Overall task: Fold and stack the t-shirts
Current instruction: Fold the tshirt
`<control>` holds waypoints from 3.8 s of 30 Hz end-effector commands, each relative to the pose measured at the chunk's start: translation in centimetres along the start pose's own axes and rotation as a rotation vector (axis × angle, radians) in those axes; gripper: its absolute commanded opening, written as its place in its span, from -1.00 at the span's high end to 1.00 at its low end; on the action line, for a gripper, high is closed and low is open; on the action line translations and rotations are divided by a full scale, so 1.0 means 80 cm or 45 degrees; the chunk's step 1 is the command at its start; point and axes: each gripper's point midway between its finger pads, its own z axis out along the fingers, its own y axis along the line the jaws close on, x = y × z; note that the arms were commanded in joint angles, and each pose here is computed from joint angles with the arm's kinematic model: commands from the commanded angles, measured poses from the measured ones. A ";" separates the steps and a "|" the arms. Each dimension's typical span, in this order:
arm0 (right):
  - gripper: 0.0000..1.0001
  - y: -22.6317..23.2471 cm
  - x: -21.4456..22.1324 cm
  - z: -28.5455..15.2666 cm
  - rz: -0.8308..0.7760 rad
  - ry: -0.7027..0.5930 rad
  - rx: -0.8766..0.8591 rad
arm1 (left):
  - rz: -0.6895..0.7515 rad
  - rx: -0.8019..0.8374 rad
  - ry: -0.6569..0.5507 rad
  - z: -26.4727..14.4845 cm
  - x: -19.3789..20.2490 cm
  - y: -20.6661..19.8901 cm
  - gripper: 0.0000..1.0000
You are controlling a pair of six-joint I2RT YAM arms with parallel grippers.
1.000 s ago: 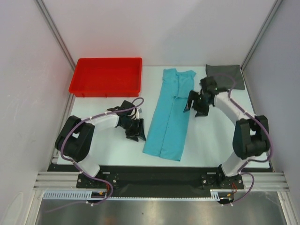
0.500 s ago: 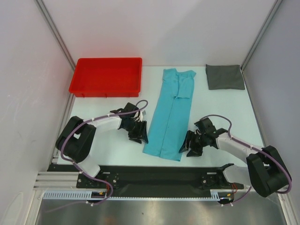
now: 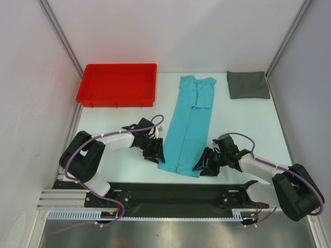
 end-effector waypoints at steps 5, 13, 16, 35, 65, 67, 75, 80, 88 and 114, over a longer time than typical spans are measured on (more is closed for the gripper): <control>-0.09 -0.022 0.006 0.004 0.020 -0.007 0.069 | -0.036 -0.134 0.064 0.016 0.033 0.036 0.08; 0.54 -0.038 0.015 0.007 0.038 0.019 0.109 | -0.045 -0.144 0.059 0.014 0.034 0.035 0.68; 0.98 -0.044 0.017 0.003 0.034 0.013 0.139 | -0.060 -0.128 0.068 0.015 0.047 0.032 0.99; 1.00 -0.027 0.028 -0.042 -0.056 -0.075 0.091 | -0.011 -0.050 0.026 -0.005 0.077 -0.041 0.99; 1.00 0.076 -0.295 -0.081 -0.044 -0.255 0.004 | -0.086 0.022 -0.322 -0.051 -0.283 -0.078 0.99; 1.00 0.081 -0.306 -0.084 -0.051 -0.265 0.002 | -0.091 0.027 -0.317 -0.045 -0.289 -0.079 0.99; 1.00 0.072 -0.326 -0.076 -0.032 -0.254 0.004 | -0.115 0.037 -0.293 -0.030 -0.299 -0.074 0.97; 1.00 0.067 -0.337 -0.070 -0.020 -0.234 -0.009 | -0.131 0.020 -0.311 -0.029 -0.308 -0.068 0.94; 0.99 0.061 -0.351 -0.067 -0.011 -0.227 -0.013 | -0.142 0.009 -0.303 -0.023 -0.323 -0.061 0.91; -0.35 0.036 -0.393 -0.146 -0.143 -0.378 0.422 | 0.026 -0.370 -0.580 -0.135 -0.340 -0.036 -0.20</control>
